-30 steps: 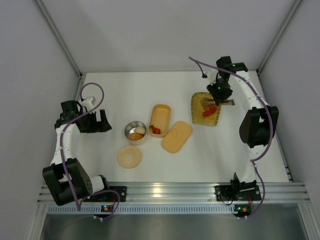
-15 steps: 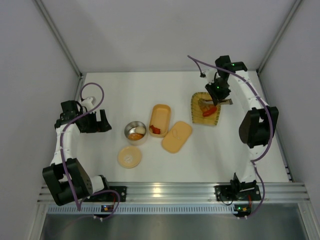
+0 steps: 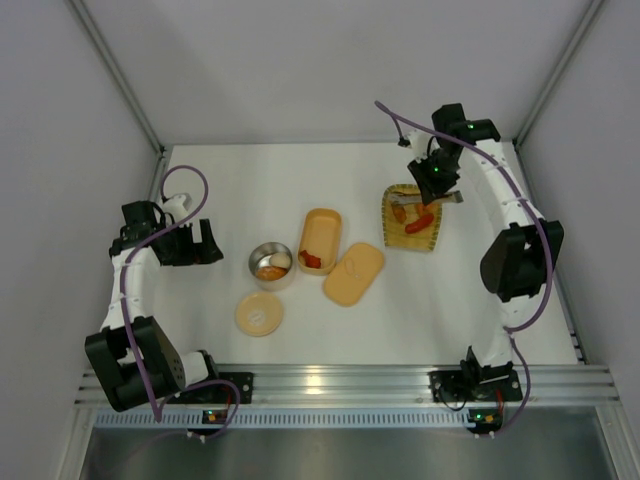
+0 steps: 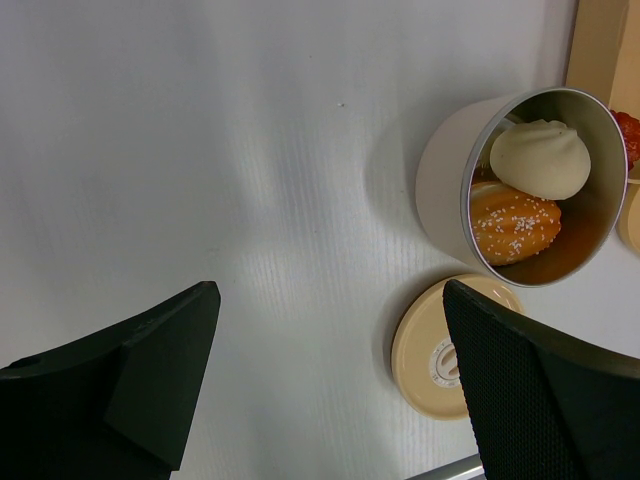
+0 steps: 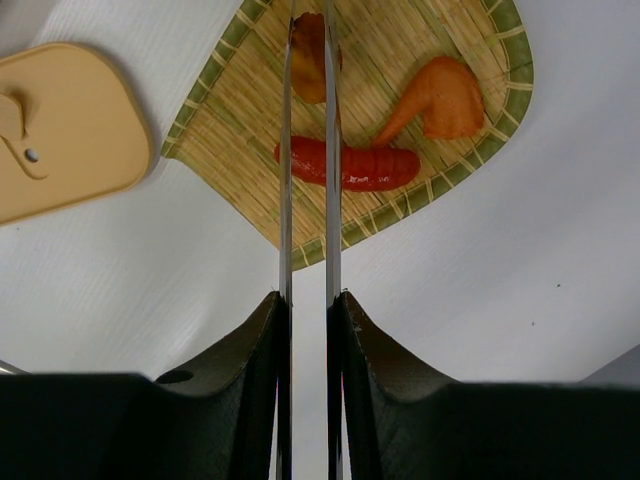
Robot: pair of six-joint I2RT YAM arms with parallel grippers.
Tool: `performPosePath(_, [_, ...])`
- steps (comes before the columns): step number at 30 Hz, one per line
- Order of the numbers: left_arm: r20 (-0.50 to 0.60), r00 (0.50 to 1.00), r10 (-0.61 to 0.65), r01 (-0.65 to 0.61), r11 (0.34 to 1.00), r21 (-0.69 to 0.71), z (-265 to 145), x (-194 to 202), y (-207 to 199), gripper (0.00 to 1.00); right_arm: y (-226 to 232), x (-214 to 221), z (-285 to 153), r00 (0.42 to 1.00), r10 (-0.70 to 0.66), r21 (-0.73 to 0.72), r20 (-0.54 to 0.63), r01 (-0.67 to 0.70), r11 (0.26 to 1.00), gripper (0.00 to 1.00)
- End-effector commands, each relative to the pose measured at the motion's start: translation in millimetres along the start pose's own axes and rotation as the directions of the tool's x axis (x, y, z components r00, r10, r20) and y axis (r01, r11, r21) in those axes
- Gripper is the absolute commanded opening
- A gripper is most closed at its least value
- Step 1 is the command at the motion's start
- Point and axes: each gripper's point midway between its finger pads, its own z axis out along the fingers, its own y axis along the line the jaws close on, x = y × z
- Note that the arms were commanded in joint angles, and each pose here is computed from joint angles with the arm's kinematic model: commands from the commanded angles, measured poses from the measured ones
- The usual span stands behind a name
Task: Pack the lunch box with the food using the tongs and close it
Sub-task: Pick up the fake food from the plate, then place the fake food in the packing box.
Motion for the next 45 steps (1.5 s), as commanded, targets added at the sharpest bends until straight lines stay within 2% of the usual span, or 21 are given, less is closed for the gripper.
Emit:
performPosePath(1, [0.043,0.999,0.009,-0.010,1.000,0.007,-1,-8,0,0.98,10,-12,-35,0.997,-0.014,0.012,0.077,0.013,1.000,0.02])
performPosePath(5, [0.045,0.999,0.012,-0.012,1.000,0.006,-1,-9,0,0.98,11,-13,-38,0.996,-0.017,0.014,0.085,0.016,1.000,0.00])
performPosePath(23, [0.050,0.999,0.013,-0.013,1.000,0.006,-3,-10,-1,0.98,25,-12,-73,0.990,-0.011,-0.001,0.142,0.011,1.000,0.00])
performPosePath(32, [0.046,0.999,0.003,-0.003,1.000,0.013,-2,-9,-2,0.98,92,-37,-90,0.974,0.026,-0.181,0.226,0.016,0.983,0.00])
performPosePath(35, [0.050,0.999,0.001,-0.001,1.000,0.008,-3,-9,-2,0.98,116,-41,-89,0.970,-0.007,-0.224,0.244,0.064,0.972,0.00])
performPosePath(42, [0.046,0.999,-0.008,0.007,1.000,0.008,-3,-9,-2,0.98,147,-67,-81,0.949,0.061,-0.403,0.310,0.073,0.912,0.00])
performPosePath(45, [0.044,0.999,-0.002,0.002,1.000,0.001,-3,-9,-1,0.98,159,-72,-72,0.947,0.108,-0.472,0.303,0.050,0.880,0.00])
